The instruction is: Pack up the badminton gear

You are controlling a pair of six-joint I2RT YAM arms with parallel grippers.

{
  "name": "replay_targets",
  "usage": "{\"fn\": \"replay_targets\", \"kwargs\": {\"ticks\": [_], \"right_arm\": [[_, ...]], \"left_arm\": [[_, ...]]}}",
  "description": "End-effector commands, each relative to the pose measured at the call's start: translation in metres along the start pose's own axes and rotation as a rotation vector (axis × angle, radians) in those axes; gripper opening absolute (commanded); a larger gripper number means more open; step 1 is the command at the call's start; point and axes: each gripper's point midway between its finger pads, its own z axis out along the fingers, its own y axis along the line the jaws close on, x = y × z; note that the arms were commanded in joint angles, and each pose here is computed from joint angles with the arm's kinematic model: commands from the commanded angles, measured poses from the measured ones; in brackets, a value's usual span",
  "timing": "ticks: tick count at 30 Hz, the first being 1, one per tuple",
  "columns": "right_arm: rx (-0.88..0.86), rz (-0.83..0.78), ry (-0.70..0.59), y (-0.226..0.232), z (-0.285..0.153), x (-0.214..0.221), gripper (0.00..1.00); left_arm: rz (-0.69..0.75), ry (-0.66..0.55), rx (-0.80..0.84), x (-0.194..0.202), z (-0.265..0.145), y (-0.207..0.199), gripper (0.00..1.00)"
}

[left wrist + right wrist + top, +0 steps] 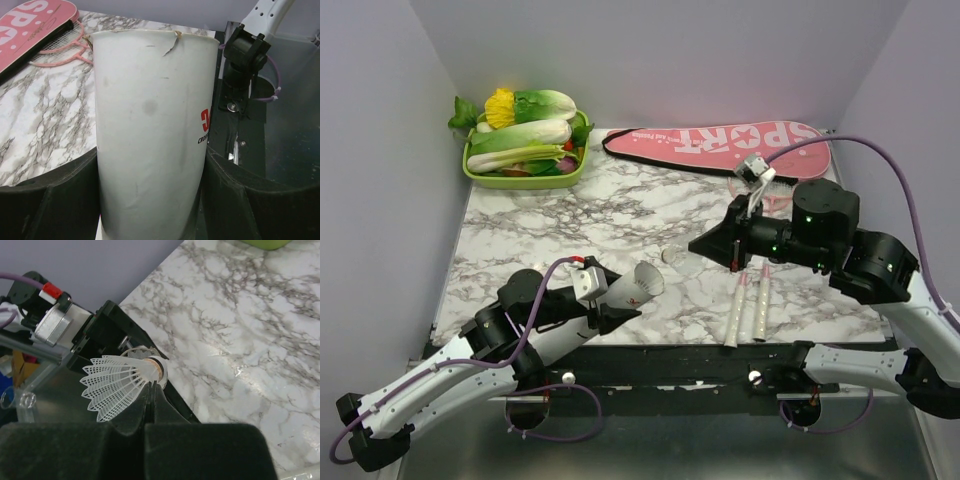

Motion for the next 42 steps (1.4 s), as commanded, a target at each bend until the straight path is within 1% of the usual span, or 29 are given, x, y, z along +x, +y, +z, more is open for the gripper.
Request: {"fn": "replay_targets", "kwargs": {"ticks": [1,14,17,22,30,37,42], "right_arm": [[-0.166,0.006,0.138,0.025,0.006,0.028,0.01],[-0.238,0.043,0.222,0.029,0.026,0.058,0.01],[-0.206,0.052,0.244,0.023,0.036,0.066,0.01],[-0.152,0.065,0.243,0.016,0.053,0.072,0.01],[-0.121,0.042,0.278,0.023,0.077,0.087,0.01],[-0.100,0.030,0.331,0.029,0.093,0.109,0.01],[-0.043,-0.005,0.406,0.029,0.105,0.129,0.01]], "left_arm": [[0.008,-0.051,0.071,-0.014,-0.001,-0.013,0.00],[0.016,-0.071,0.077,-0.018,-0.003,-0.015,0.00],[0.018,-0.077,0.077,-0.019,-0.003,-0.015,0.00],[0.022,-0.081,0.076,-0.020,-0.004,-0.015,0.00],[0.026,-0.089,0.066,-0.022,-0.006,-0.014,0.00],[0.026,-0.093,0.065,-0.023,-0.006,-0.014,0.00],[0.026,-0.094,0.066,-0.023,-0.006,-0.014,0.00]]}}
